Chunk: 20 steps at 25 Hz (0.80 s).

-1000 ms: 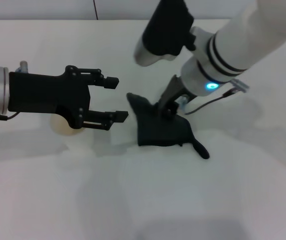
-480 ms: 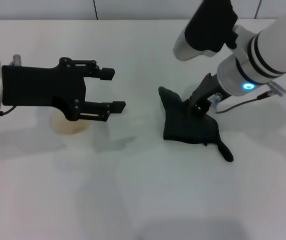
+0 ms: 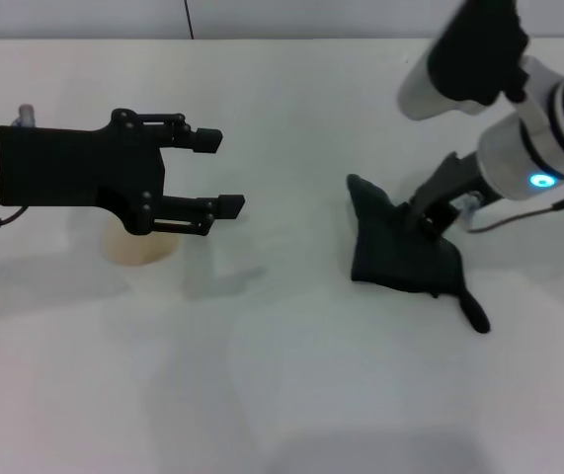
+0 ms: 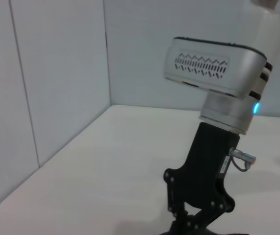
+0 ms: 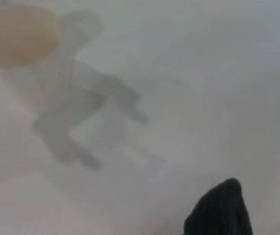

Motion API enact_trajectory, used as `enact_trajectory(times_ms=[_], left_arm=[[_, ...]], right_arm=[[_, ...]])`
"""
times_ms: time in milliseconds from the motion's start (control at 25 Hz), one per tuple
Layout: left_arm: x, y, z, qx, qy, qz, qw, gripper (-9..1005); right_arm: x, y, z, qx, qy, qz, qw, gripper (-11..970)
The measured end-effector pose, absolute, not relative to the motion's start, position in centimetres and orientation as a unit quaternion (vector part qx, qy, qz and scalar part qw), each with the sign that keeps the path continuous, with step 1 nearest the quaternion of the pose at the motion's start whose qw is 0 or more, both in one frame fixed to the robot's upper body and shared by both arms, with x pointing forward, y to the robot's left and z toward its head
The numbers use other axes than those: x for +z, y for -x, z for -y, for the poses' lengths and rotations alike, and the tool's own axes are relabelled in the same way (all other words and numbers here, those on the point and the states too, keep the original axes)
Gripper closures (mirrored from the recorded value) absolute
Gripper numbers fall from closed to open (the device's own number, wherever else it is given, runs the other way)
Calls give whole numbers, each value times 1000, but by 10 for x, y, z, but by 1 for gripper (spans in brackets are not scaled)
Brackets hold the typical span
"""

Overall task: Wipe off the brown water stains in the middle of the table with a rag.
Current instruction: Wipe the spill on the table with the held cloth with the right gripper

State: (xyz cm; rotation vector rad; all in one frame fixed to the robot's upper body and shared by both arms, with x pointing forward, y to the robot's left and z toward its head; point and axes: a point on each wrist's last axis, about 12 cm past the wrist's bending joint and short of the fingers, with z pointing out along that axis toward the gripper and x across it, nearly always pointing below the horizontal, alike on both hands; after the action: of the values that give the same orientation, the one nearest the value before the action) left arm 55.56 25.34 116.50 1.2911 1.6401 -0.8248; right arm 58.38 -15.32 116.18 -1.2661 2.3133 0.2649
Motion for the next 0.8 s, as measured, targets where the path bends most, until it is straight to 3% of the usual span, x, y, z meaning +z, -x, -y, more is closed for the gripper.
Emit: enact_trajectory(times_ms=[800], left_arm=[[1170,-550,-261,-338,-495,-665,445,217]], right_arm=[[1153,-554,253,139,376,-882,248,859]])
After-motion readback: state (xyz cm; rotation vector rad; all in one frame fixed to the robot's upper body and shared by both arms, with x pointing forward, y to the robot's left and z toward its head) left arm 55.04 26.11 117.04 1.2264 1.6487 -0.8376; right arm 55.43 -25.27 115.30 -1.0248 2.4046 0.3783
